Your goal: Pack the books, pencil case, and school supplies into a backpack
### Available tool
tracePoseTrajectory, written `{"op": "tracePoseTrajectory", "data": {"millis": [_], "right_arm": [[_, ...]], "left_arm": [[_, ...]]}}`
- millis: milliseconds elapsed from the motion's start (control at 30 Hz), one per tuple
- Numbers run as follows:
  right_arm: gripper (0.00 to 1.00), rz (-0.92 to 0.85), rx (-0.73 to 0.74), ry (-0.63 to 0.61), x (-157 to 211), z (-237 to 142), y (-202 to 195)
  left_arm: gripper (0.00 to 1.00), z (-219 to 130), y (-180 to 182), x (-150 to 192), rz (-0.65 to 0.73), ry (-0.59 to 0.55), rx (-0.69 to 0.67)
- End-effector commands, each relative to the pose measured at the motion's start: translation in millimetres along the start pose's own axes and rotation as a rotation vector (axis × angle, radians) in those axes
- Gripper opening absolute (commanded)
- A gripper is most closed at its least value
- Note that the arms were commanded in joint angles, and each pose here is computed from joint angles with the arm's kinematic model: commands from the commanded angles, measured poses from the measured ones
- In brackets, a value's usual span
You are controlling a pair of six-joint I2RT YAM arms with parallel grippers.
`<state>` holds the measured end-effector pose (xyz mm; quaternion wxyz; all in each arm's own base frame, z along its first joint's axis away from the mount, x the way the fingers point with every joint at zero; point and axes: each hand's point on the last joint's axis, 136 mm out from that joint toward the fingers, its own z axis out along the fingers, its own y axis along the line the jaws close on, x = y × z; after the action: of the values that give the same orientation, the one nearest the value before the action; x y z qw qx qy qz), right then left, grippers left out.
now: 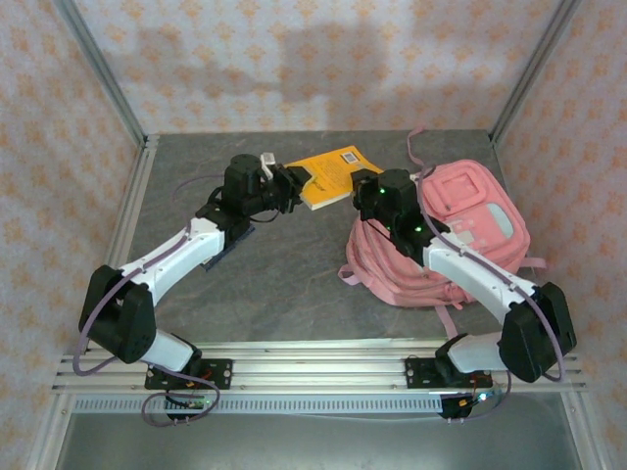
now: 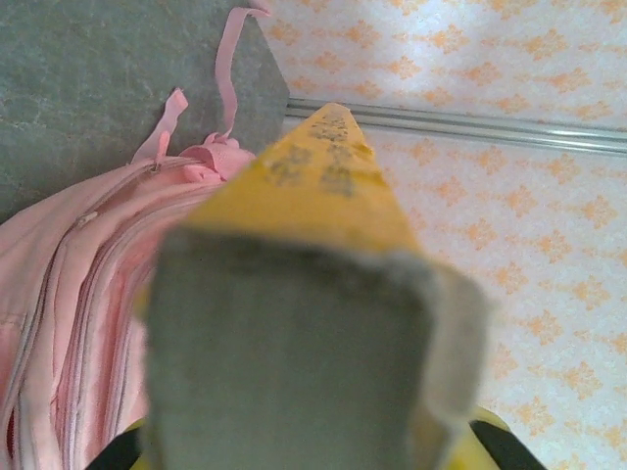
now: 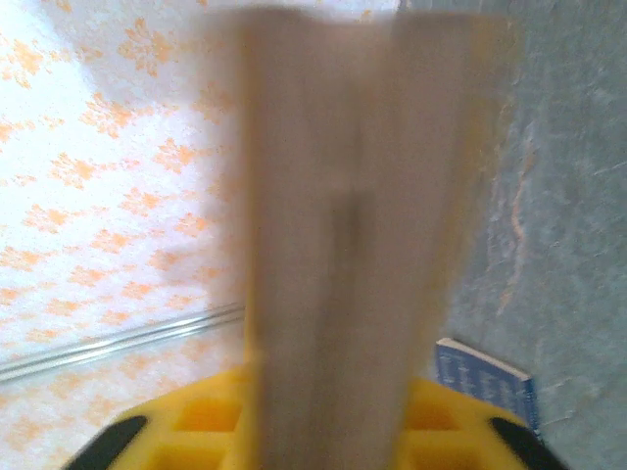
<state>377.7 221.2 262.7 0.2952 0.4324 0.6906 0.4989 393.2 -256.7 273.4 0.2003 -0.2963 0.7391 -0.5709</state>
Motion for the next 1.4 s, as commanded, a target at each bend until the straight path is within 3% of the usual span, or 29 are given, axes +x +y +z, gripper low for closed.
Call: {"op": "tracePoseTrajectory", "data": {"millis": [0, 100, 233, 467, 600, 867, 1000, 1100, 1367], "right_arm": [[0.5, -0.22, 0.032, -0.011, -1.7, -21.1, 13.2], [0.6, -0.445, 0.14, 0.027, -4.1, -37.6, -2.7], [0.66, -0.782, 0.321, 0.085, -13.1, -65.8, -33.6], [0.74, -1.184, 0.775, 0.15, -54.9, -91.4, -92.3], [0.77, -1.248, 0.86, 0.223, -64.7, -79.7, -105.2], [0.76, -1.136, 0.985, 0.373, -71.5, -63.0, -140.8], [0.71, -1.061, 0.963, 0.512, -51.8, -55.6, -162.4], [0.62, -1.017, 0.932, 0.594, -37.9, -50.2, -175.8], [0.13, -1.053, 0.883, 0.523, -47.9, -50.3, -162.8]], "left_arm": [[0.0, -17.4, -23.0, 0.0, 0.133, -0.027, -0.011], [0.0, -42.1, -7.1, -2.5, 0.237, -0.062, -0.153], [0.0, -76.0, 15.0, -1.4, 0.351, -0.055, -0.332], [0.0, -106.5, 60.7, 19.1, 0.413, 0.096, -0.563], [0.0, -115.4, 74.2, 24.1, 0.425, 0.129, -0.62], [0.0, -121.5, 96.6, 35.4, 0.395, 0.112, -0.635], [0.0, -125.3, 98.9, 37.1, 0.432, 0.119, -0.638], [0.0, -126.4, 95.4, 38.7, 0.441, 0.122, -0.635], [0.0, -133.5, 81.4, 44.3, 0.516, 0.19, -0.65]]}}
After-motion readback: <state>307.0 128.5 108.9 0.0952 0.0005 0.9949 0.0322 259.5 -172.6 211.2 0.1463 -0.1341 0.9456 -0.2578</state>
